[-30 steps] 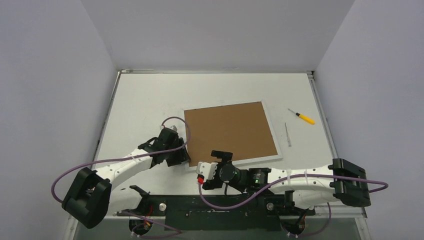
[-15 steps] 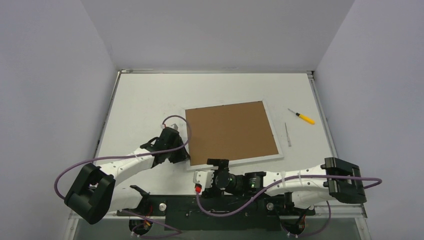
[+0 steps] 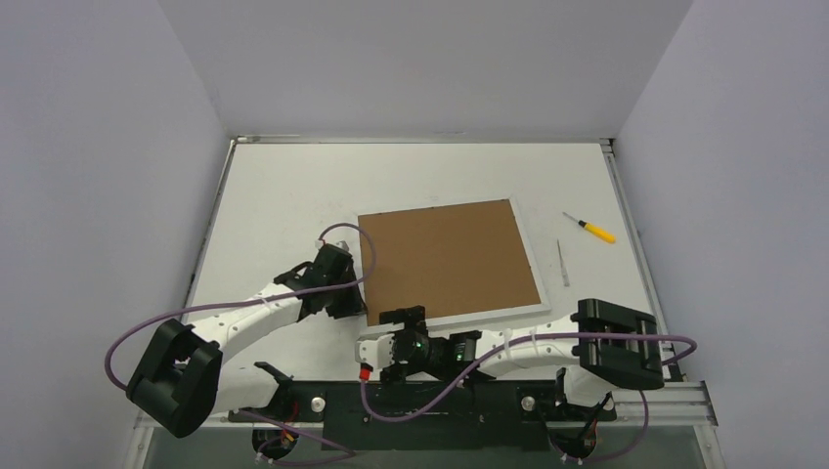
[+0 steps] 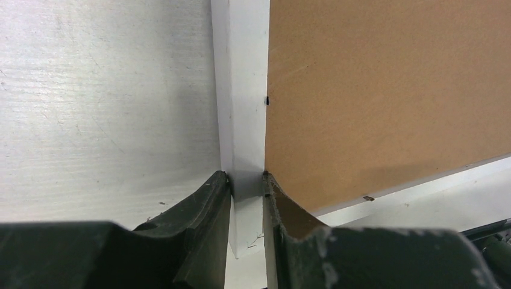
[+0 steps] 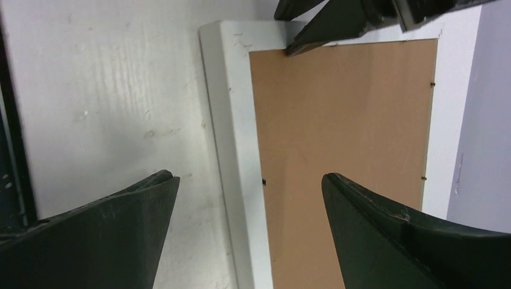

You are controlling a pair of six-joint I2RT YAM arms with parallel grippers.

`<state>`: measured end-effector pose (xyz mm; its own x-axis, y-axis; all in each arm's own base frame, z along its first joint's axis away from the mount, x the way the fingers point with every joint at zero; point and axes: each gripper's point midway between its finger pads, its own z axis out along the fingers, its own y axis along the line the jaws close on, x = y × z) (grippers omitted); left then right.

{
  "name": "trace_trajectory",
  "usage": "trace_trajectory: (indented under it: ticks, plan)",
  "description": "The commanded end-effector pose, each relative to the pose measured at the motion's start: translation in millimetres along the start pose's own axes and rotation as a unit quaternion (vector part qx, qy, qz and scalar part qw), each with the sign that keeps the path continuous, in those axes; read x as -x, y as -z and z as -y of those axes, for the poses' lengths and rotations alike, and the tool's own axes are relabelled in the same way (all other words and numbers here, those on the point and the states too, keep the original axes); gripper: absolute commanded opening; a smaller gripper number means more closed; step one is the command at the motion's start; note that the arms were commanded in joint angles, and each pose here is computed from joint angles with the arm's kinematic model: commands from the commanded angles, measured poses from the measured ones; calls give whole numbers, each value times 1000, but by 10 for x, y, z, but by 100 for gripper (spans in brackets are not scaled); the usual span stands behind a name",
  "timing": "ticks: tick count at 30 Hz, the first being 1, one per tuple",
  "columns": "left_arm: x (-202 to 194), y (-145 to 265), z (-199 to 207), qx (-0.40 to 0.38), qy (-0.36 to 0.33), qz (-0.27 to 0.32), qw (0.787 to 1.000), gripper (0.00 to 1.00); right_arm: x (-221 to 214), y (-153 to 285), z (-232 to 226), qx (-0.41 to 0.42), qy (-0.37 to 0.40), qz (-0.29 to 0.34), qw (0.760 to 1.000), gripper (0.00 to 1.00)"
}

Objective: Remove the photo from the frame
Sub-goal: Turn over the photo frame at the center of the board.

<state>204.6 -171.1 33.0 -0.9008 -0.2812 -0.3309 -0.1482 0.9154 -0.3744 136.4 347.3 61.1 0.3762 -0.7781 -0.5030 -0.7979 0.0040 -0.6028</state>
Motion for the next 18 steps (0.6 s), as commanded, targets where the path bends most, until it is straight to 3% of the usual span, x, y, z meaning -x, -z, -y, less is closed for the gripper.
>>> trace_trajectory:
  ticks: [1,18]
  plan:
    - [252,184,331,-52,-11,25,998,0,227,-186,139,-5,30,18,999,94]
    - [439,376,475,-119,3,15,993,0,5,-489,195,-102,139,-46,984,94]
